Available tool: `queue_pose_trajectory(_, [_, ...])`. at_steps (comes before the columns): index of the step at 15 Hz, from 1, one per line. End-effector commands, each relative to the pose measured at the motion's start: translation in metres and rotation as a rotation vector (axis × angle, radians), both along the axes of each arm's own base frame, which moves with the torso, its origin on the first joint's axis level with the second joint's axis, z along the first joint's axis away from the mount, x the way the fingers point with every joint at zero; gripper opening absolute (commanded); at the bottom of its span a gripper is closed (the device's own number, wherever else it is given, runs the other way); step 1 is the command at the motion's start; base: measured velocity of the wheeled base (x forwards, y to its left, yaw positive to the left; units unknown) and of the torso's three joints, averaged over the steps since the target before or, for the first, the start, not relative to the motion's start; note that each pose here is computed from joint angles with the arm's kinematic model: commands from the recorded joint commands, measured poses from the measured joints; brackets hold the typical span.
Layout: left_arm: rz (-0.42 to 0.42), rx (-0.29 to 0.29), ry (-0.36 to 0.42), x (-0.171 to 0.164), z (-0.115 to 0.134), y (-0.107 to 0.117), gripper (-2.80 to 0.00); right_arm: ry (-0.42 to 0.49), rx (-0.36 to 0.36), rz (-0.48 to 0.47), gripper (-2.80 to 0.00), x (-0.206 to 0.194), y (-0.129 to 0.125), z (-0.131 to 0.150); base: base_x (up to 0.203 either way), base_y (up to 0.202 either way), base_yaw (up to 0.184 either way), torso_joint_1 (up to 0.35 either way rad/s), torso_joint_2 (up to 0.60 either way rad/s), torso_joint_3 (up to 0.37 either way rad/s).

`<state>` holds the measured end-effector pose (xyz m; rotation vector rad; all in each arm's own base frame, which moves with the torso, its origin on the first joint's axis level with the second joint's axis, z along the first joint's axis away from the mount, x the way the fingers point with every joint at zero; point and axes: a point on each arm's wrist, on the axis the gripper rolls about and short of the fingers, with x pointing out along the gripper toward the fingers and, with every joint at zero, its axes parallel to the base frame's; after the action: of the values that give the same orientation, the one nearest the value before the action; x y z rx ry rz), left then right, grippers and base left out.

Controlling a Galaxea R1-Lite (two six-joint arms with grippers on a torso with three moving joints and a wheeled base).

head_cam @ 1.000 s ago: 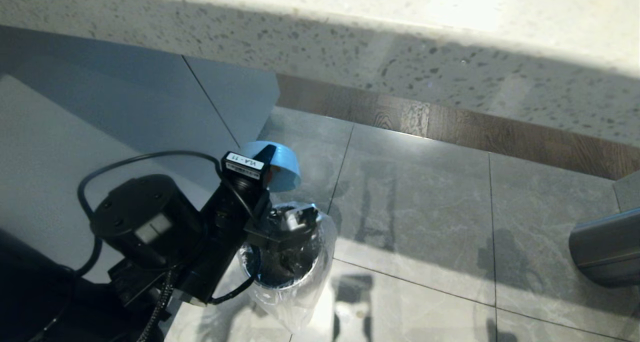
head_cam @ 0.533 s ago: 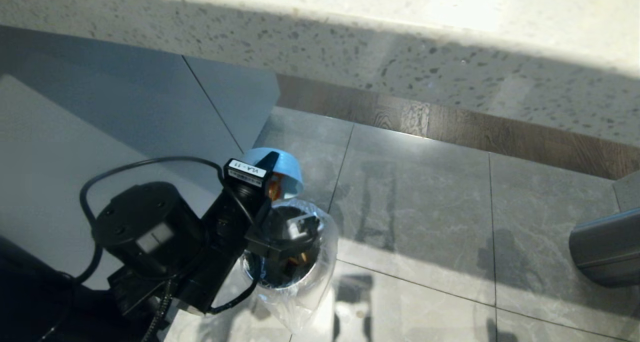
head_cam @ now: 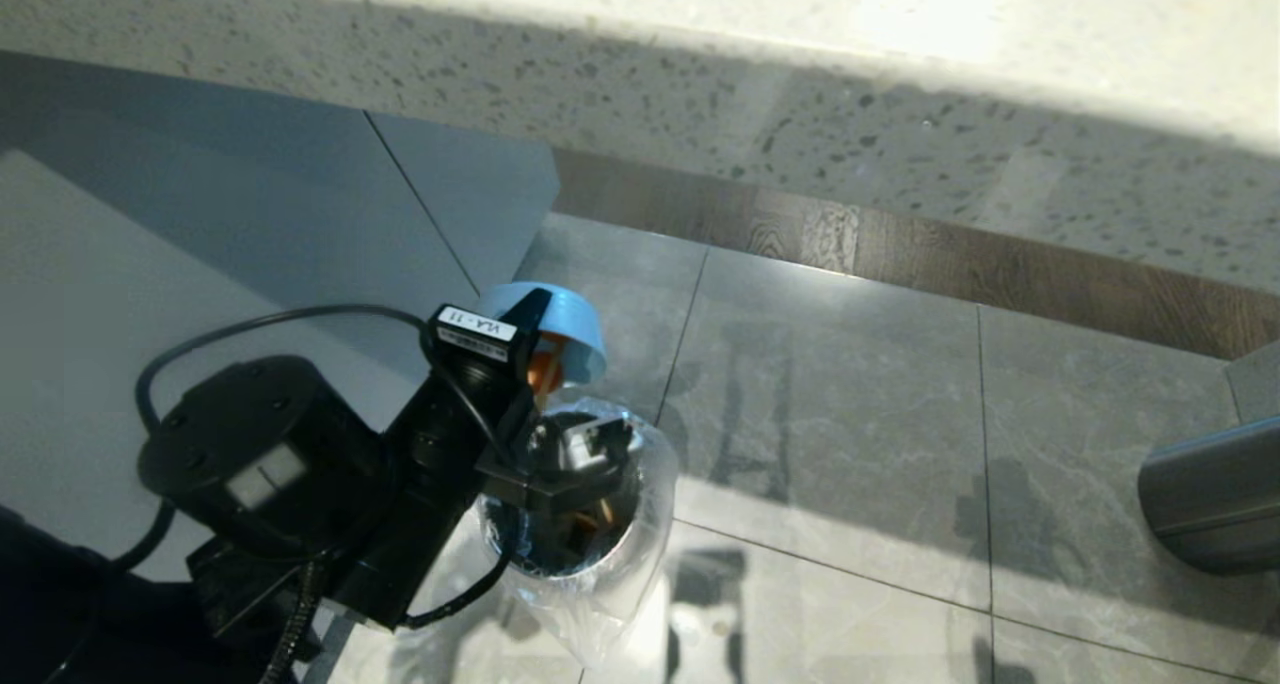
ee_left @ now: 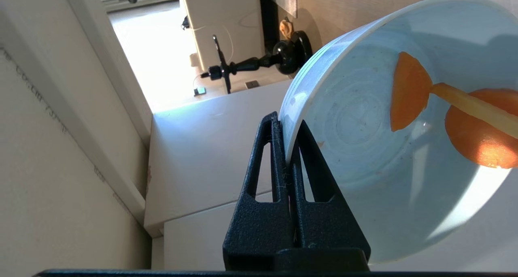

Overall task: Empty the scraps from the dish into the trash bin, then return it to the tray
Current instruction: Pour the leftover food from the bowl into the trash can

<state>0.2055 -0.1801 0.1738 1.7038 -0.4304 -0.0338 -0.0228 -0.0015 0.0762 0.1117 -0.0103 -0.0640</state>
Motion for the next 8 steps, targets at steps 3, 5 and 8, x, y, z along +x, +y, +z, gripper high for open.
queue_pose_trajectory(3, [0.002, -0.026, -0.066, -0.006, 0.013, 0.004, -2.8, -0.001, 0.0, 0.0, -2.8, 0.0, 0.0, 0.0, 0.0, 0.0, 0.0, 0.0, 0.0, 0.0])
queue_pose_trajectory(5, [0.001, -0.001, -0.078, -0.008, 0.014, 0.003, -2.8, -0.001, 0.0, 0.0, -2.8, 0.0, 0.0, 0.0, 0.0, 0.0, 0.0, 0.0, 0.0, 0.0])
queue_pose_trajectory(8, [0.006, 0.002, -0.132, -0.01, 0.027, 0.003, -2.8, -0.001, 0.0, 0.0, -2.8, 0.0, 0.0, 0.0, 0.0, 0.0, 0.0, 0.0, 0.0, 0.0])
